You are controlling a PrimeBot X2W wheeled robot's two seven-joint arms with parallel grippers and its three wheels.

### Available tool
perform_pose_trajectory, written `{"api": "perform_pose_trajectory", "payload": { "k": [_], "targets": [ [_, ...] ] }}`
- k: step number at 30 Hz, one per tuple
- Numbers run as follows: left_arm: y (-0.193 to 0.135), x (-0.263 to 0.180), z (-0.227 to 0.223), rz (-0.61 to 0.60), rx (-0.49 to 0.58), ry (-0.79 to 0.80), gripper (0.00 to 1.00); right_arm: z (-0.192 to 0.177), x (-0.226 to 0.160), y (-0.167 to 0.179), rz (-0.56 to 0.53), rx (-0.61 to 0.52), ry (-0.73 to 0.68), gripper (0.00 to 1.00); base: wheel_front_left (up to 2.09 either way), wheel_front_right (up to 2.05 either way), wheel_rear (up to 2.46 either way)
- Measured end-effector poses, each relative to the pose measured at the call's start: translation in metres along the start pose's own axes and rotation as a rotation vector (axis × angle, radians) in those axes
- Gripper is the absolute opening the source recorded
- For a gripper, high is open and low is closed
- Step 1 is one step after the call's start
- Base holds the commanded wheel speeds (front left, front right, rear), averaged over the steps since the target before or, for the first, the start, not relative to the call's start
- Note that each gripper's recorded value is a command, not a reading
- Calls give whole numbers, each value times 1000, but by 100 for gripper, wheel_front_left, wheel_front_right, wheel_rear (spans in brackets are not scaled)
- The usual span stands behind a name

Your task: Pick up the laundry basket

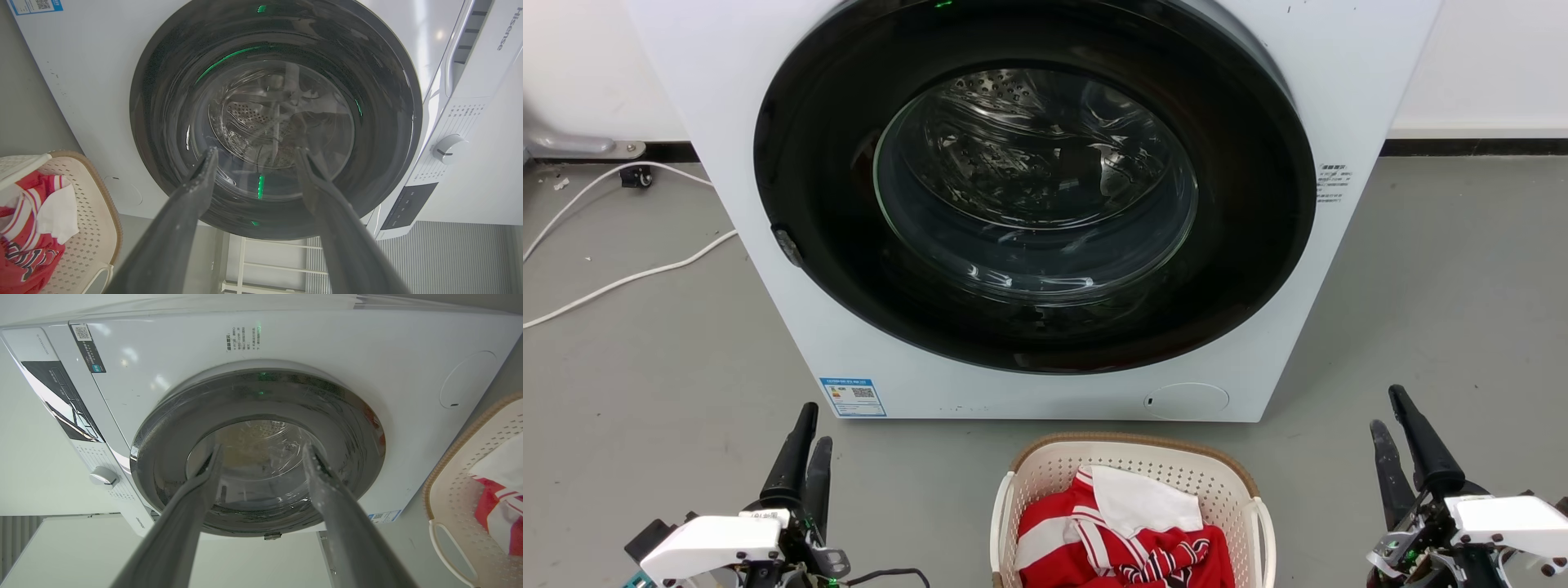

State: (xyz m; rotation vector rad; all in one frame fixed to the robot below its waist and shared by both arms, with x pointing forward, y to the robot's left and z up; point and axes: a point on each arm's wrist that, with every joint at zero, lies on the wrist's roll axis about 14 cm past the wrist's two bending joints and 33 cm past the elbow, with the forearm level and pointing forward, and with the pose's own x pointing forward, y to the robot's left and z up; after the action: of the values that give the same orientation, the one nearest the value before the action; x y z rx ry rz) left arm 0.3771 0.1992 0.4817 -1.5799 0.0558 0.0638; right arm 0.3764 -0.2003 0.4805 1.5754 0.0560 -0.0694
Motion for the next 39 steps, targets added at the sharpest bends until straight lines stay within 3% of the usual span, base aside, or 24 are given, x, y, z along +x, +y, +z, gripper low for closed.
{"api": "perform_pose_trajectory", "payload": {
  "k": [6, 25, 39],
  "targets": [
    [-4, 1, 3, -9, 69, -21, 100, 3, 0, 2, 2, -68, -22, 100, 0, 0, 0],
    [-23, 1, 1, -37, 474, -53, 100, -4, 0, 28, 78, -554, -33, 100, 0, 0, 0],
    [-27, -2, -1, -40, 726, -77, 100, -7, -4, 35, 106, -813, -54, 100, 0, 0, 0]
  ]
}}
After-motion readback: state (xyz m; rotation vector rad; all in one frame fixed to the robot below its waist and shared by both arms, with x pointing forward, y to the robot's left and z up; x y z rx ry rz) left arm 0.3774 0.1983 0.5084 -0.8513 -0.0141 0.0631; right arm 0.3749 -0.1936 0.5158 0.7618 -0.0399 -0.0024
